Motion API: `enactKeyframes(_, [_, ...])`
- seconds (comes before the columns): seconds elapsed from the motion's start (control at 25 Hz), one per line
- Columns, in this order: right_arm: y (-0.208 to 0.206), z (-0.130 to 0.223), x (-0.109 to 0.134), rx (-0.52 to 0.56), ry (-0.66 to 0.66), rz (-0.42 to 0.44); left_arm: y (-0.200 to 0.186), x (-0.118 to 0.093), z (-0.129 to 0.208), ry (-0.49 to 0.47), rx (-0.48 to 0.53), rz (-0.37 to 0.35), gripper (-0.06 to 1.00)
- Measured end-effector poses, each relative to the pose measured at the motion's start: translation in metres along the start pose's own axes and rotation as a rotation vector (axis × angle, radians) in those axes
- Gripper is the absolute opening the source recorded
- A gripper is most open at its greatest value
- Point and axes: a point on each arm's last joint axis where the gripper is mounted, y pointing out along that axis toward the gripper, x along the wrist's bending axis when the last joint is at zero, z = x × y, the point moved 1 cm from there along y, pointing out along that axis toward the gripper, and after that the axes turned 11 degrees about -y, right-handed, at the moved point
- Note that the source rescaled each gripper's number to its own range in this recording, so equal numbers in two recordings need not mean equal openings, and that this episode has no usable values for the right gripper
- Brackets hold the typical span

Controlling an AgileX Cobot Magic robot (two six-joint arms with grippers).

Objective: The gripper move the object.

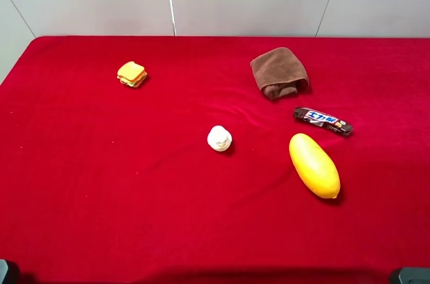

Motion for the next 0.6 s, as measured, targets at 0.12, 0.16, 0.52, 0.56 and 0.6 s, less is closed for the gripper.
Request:
enactKeyframes(0.12, [0.0000,0.0000,0.0000,0.000,0.000,0.000,0.0000,0.0000,0.0000,0.000,0.000,0.000,1.00])
enactKeyframes(0.16, [0.0000,0.0000,0.0000,0.000,0.000,0.000,0.0000,0.0000,0.0000,0.000,0.000,0.000,1.00])
enactKeyframes(0.52, [0.0000,0.0001,0.0000,0.001,0.000,0.000,0.0000,0.0000,0.0000,0.000,0.000,0.000,1.00])
enactKeyframes(0.56, [0.0000,0.0001,0.0000,0.001,0.000,0.000,0.0000,0.0000,0.0000,0.002,0.000,0.000,1.00])
enactKeyframes(0.6, [0.0000,0.0001,0.0000,0.001,0.000,0.000,0.0000,0.0000,0.0000,0.002,0.000,0.000,1.00])
